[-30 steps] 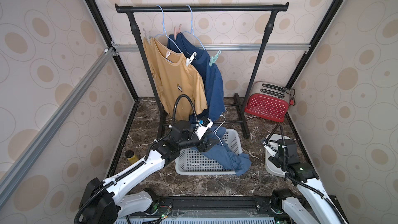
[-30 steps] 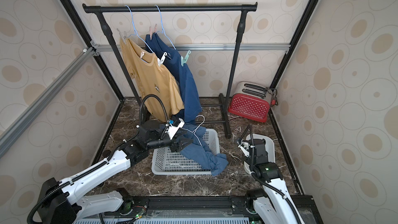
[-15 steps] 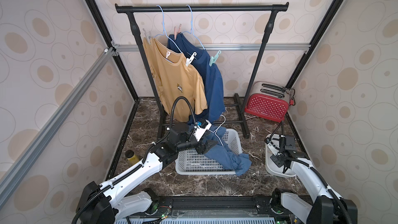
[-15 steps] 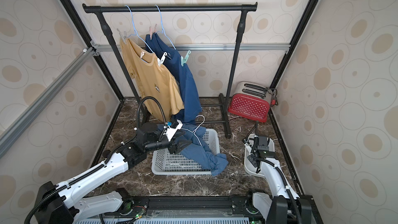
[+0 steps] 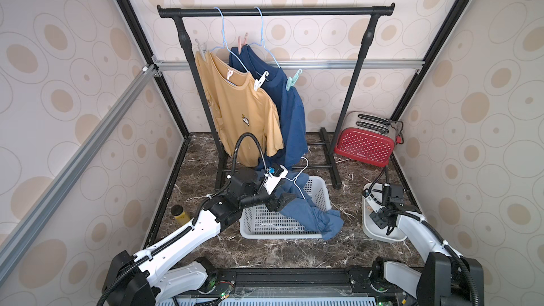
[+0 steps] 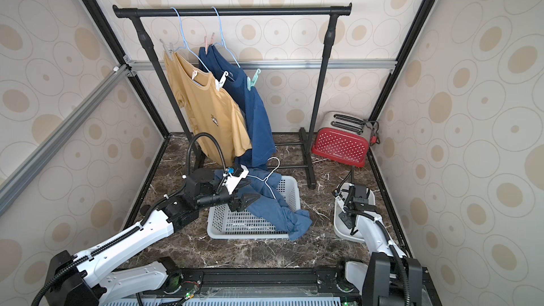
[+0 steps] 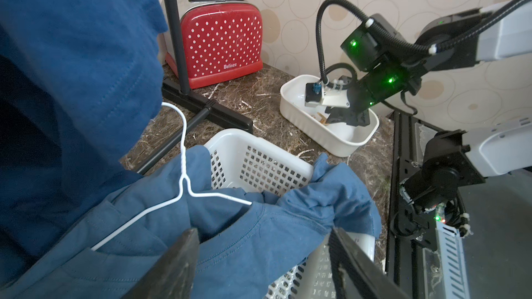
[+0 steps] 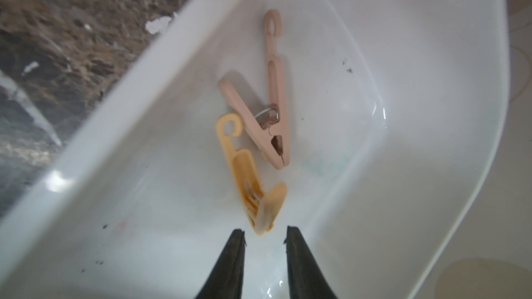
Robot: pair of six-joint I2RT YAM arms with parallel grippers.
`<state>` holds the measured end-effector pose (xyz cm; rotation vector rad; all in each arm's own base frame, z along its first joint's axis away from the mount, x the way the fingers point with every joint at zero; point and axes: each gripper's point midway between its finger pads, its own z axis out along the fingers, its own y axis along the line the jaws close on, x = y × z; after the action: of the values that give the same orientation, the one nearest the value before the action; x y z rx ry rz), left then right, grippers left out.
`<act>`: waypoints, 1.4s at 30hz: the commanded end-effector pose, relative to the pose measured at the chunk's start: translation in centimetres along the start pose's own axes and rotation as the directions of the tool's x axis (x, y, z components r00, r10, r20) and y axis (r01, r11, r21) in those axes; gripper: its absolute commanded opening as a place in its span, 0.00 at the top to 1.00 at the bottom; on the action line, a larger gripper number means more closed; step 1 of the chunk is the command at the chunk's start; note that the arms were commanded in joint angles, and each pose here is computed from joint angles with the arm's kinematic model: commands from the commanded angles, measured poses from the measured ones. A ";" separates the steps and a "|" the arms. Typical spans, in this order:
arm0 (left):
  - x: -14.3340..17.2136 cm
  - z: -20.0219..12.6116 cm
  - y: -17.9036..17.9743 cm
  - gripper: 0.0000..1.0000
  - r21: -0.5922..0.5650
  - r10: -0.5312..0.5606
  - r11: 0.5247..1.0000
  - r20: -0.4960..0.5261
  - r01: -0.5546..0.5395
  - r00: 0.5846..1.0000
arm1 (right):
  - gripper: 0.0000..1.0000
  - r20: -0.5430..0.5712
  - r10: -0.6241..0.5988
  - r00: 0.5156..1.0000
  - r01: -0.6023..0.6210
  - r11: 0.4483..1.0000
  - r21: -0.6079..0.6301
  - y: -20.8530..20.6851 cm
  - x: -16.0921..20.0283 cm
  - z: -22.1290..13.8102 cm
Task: Remove the clothespins securing t-shirts to the hanger
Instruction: Place the clothespin in the storage box, then pick up the hanger from the basket.
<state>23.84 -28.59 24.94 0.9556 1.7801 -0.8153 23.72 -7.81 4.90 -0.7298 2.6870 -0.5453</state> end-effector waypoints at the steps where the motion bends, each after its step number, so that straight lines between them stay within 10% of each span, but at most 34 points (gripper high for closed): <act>1: -0.4 -0.8 -0.1 0.25 -0.020 0.057 0.998 -0.001 -0.057 0.998 | 0.68 0.031 0.010 0.999 -0.010 1.000 0.024 -0.9 -0.6 -1.0; 10: -0.5 -0.4 0.6 0.23 -0.043 0.088 0.995 -0.041 -0.089 0.995 | 0.62 0.436 0.210 0.875 -0.300 0.942 0.150 -8.5 -8.4 -12.1; 21: -1.0 -0.2 3.0 0.24 -0.152 0.075 0.985 -0.081 -0.087 0.994 | 0.60 0.583 0.542 0.606 -0.349 0.839 -0.418 -1.2 -19.9 -24.2; 28: -1.0 -1.3 4.6 0.24 -0.213 0.024 0.976 -0.081 -0.041 0.996 | 0.58 0.496 0.587 0.640 -0.137 0.722 -0.678 10.7 -25.3 -23.5; 42: -0.5 -3.8 6.4 0.23 -0.305 -0.049 0.952 -0.066 0.027 0.997 | 0.52 0.351 0.638 0.686 -0.044 0.518 -0.855 17.6 -29.5 -18.4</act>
<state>27.75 -23.00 25.32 0.7920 1.9114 -0.5202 33.00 25.87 18.42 -0.3775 2.2240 0.8600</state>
